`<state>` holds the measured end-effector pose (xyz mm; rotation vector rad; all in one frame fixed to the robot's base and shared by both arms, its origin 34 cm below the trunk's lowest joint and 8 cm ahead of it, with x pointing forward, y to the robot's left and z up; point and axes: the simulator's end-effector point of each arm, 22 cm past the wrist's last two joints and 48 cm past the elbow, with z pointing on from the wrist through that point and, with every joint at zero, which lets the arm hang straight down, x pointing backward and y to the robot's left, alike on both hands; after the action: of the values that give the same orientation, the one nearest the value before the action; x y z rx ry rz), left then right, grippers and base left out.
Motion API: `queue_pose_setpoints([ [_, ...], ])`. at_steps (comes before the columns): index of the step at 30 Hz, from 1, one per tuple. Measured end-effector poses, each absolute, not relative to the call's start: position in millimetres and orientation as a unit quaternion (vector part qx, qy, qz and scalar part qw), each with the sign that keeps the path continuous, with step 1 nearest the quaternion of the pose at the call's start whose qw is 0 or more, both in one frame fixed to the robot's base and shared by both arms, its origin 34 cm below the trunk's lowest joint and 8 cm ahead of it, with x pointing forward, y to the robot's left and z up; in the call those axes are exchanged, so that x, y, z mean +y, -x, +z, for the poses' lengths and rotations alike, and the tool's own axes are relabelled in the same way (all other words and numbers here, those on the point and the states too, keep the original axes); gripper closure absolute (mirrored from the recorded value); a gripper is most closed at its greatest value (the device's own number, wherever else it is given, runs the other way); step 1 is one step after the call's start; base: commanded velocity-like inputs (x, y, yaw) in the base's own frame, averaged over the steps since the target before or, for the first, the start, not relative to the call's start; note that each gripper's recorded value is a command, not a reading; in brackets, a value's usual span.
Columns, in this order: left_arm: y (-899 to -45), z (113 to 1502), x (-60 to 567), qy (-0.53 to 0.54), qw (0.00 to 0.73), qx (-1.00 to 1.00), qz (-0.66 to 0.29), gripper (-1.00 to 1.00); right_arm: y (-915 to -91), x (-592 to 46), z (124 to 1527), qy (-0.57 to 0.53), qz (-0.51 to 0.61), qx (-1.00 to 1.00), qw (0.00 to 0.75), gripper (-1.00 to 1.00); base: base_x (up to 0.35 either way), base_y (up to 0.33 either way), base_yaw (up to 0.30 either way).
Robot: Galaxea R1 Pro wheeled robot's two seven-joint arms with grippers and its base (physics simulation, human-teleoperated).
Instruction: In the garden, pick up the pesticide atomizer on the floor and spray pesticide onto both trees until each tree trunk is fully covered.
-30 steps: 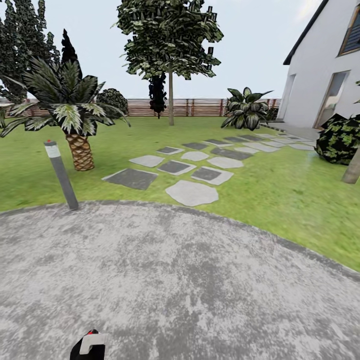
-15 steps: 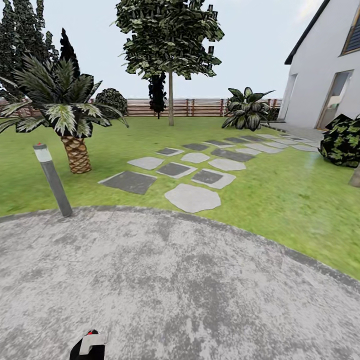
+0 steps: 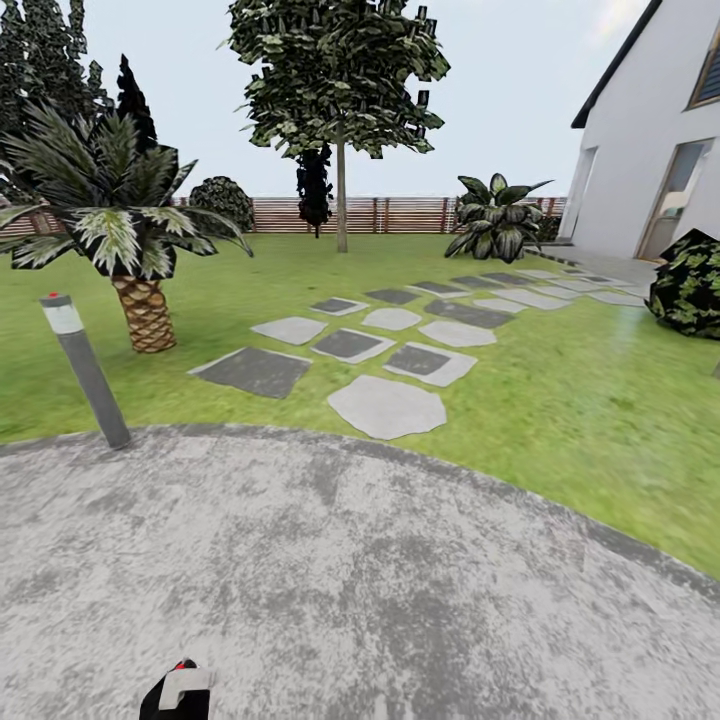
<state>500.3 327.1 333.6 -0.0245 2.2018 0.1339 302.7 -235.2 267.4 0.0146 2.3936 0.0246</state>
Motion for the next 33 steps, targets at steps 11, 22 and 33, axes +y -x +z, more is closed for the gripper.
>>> queue_pose_setpoints([
  [11,-500.0,333.5,327.8,0.01,0.451,0.891,0.055,1.0,-302.7,-235.3,267.4,-0.006,0.01,0.931,0.365,-1.0,0.34,0.0,0.0],
  [22,-500.3,333.6,327.8,0.01,0.451,0.891,0.055,1.0,-302.7,-235.1,267.4,-0.006,0.01,0.931,0.365,-1.0,0.34,0.0,0.0],
  [33,-500.4,333.9,328.1,0.01,0.451,0.891,0.055,1.0,-302.7,-235.2,267.4,-0.006,0.01,0.931,0.365,-1.0,0.34,0.0,0.0],
])
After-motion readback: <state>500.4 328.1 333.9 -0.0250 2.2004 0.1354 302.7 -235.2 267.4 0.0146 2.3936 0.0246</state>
